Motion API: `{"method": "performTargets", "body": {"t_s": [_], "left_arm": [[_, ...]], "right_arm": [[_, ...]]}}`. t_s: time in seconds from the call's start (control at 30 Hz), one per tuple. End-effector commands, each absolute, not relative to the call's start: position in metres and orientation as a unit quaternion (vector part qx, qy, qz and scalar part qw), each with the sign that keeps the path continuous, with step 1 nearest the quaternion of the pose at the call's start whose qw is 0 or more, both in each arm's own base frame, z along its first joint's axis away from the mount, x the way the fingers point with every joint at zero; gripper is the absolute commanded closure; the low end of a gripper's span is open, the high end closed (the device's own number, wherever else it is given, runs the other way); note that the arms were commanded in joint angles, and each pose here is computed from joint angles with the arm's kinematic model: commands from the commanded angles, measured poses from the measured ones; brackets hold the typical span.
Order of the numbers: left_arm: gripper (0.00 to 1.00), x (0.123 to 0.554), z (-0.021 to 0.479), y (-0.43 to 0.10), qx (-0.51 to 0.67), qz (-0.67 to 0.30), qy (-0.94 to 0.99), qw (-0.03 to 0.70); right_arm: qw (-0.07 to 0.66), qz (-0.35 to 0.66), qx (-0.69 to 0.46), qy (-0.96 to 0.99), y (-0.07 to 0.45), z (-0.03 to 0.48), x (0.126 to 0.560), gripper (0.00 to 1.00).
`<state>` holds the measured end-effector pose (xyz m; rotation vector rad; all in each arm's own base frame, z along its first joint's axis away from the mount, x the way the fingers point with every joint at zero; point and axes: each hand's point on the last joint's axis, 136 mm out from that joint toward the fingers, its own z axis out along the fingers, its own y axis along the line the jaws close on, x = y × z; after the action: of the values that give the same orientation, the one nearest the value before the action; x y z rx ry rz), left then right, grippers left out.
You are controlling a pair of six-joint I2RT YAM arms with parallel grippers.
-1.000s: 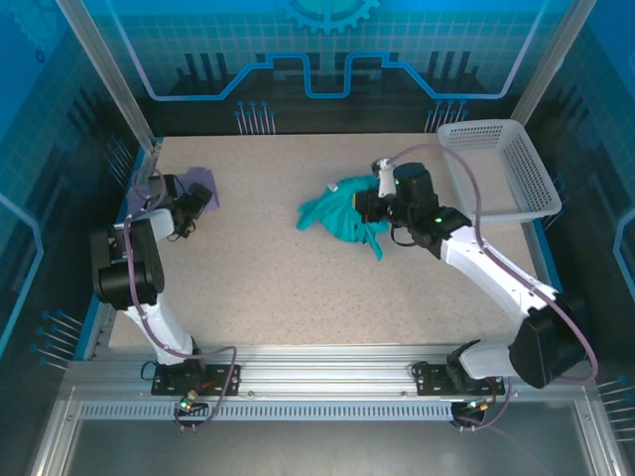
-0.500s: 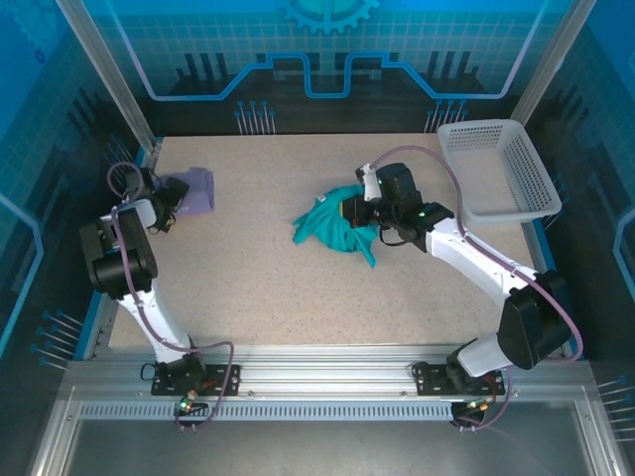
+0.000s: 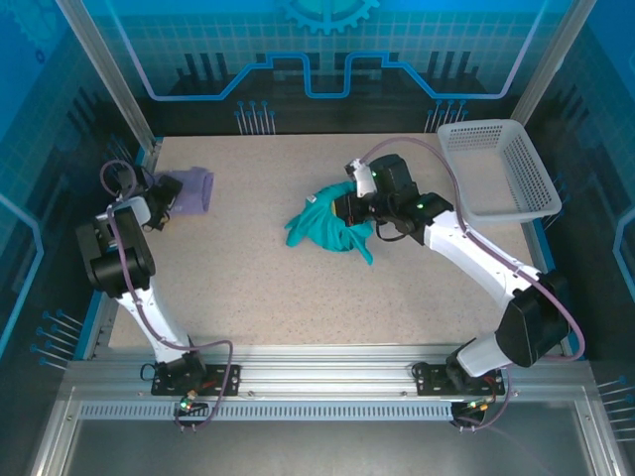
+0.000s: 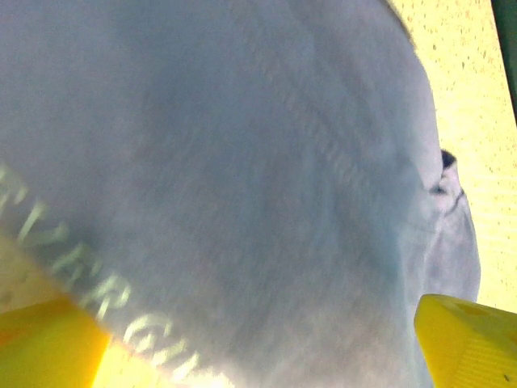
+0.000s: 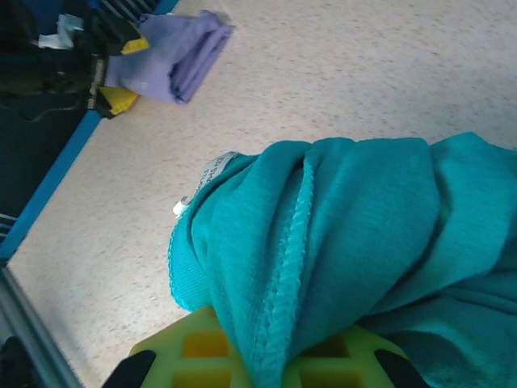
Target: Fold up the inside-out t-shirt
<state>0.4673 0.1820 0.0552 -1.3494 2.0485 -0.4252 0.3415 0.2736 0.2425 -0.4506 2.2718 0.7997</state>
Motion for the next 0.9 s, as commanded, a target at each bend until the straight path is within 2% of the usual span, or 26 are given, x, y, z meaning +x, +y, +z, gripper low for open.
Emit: {"method": "performTargets", "body": {"t_s": [0.0, 0.17, 0.27, 0.3, 0.37, 0.43, 0.47, 0.53, 0.63, 0.7, 0.77, 0.87], "left_arm": [[0.02, 0.452, 0.101, 0.169, -0.513, -0.198, 0.75, 0.367], [0.01, 0.407, 0.126, 0.137, -0.509, -0.216, 0.733, 0.396], [0.01, 0.388, 0.141, 0.104, -0.475, -0.218, 0.749, 0.407], [0.01, 0.384, 0.146, 0.09, -0.458, -0.223, 0.756, 0.411], [0.01, 0.376, 0.156, 0.053, -0.41, -0.234, 0.779, 0.412], [0.01, 0.366, 0.159, 0.012, -0.356, -0.248, 0.806, 0.402], [0.01, 0.359, 0.16, -0.01, -0.326, -0.26, 0.818, 0.396], [0.01, 0.341, 0.156, -0.046, -0.275, -0.275, 0.841, 0.377], [0.02, 0.301, 0.13, -0.09, -0.207, -0.278, 0.877, 0.333], [0.05, 0.275, 0.113, -0.112, -0.173, -0.281, 0.895, 0.299], [0.08, 0.251, 0.095, -0.125, -0.146, -0.266, 0.915, 0.266], [0.13, 0.232, 0.067, -0.122, -0.13, -0.215, 0.939, 0.235]], "right_arm": [[0.33, 0.363, -0.24, 0.838, 0.295, 0.289, 0.302, 0.93], [0.232, 0.432, -0.254, 0.834, 0.313, 0.276, 0.271, 0.89], [0.21, 0.407, -0.227, 0.859, 0.315, 0.245, 0.297, 0.84], [0.212, 0.382, -0.206, 0.875, 0.31, 0.23, 0.317, 0.78], [0.2, 0.303, -0.136, 0.922, 0.284, 0.185, 0.37, 0.58], [0.193, 0.223, -0.109, 0.949, 0.257, 0.15, 0.403, 0.43], [0.193, 0.183, -0.105, 0.958, 0.243, 0.139, 0.409, 0.39], [0.192, 0.151, -0.117, 0.963, 0.229, 0.133, 0.4, 0.36], [0.189, 0.149, -0.142, 0.96, 0.217, 0.128, 0.36, 0.29], [0.17, 0.154, -0.154, 0.961, 0.211, 0.118, 0.328, 0.28], [0.149, 0.152, -0.154, 0.965, 0.206, 0.1, 0.3, 0.28], [0.132, 0.141, -0.131, 0.972, 0.198, 0.072, 0.288, 0.29]]}}
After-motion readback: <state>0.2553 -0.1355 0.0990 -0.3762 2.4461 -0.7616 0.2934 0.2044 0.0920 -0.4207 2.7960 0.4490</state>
